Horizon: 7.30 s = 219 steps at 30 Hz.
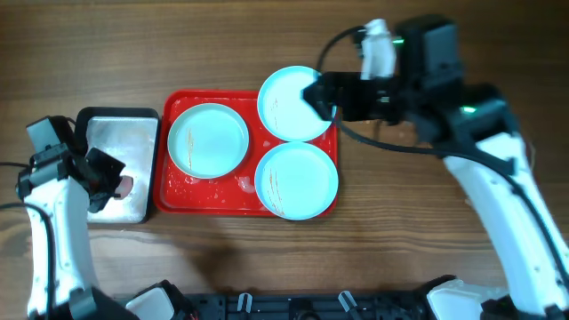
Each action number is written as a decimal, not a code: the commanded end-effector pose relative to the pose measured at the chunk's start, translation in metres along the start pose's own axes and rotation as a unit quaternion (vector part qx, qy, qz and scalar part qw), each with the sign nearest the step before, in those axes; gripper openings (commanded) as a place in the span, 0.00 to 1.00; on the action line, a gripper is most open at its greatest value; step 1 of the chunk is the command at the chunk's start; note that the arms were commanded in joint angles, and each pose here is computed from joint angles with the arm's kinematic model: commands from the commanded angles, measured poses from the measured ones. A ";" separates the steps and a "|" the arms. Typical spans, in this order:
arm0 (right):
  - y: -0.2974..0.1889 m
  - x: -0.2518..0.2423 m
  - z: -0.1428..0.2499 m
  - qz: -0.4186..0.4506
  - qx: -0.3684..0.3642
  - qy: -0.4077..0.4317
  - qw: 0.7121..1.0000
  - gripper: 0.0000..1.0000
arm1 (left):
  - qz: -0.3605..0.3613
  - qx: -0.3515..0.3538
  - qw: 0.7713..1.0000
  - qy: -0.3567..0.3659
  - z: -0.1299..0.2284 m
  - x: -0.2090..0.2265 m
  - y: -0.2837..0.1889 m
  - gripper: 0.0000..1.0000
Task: Clean dirty plates on tray and stack at the side
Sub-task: 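Grip the rim of the left plate with the right gripper, then move the sponge from the basin onto the left plate, then scrub the left plate surface with the sponge in circles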
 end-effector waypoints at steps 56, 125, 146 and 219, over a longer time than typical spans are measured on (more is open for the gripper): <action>0.307 -0.027 0.124 0.133 0.150 0.048 0.978 0.41 | 0.001 -0.026 1.000 0.003 -0.005 0.002 -0.016 0.04; 0.312 -0.034 0.166 0.124 0.237 0.064 0.961 0.04 | 0.079 0.033 0.981 0.176 0.092 -0.137 0.110 0.04; 0.313 -0.033 0.164 0.119 0.234 0.055 0.963 0.04 | -0.108 0.111 0.986 0.058 0.117 -0.063 0.118 0.04; 0.317 -0.036 0.151 0.106 0.211 0.109 0.966 0.04 | -0.110 0.118 0.967 0.196 0.119 -0.056 0.119 0.04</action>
Point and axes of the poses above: each gripper's point midway between its finger pads, its own y axis out along the fingers, its own x axis along the line the jaws close on, z = x × y, the point moved 4 cm from there along -y, back along the fingers, and after that the axes turned 9 degrees about -y, right-handed, at the moved point
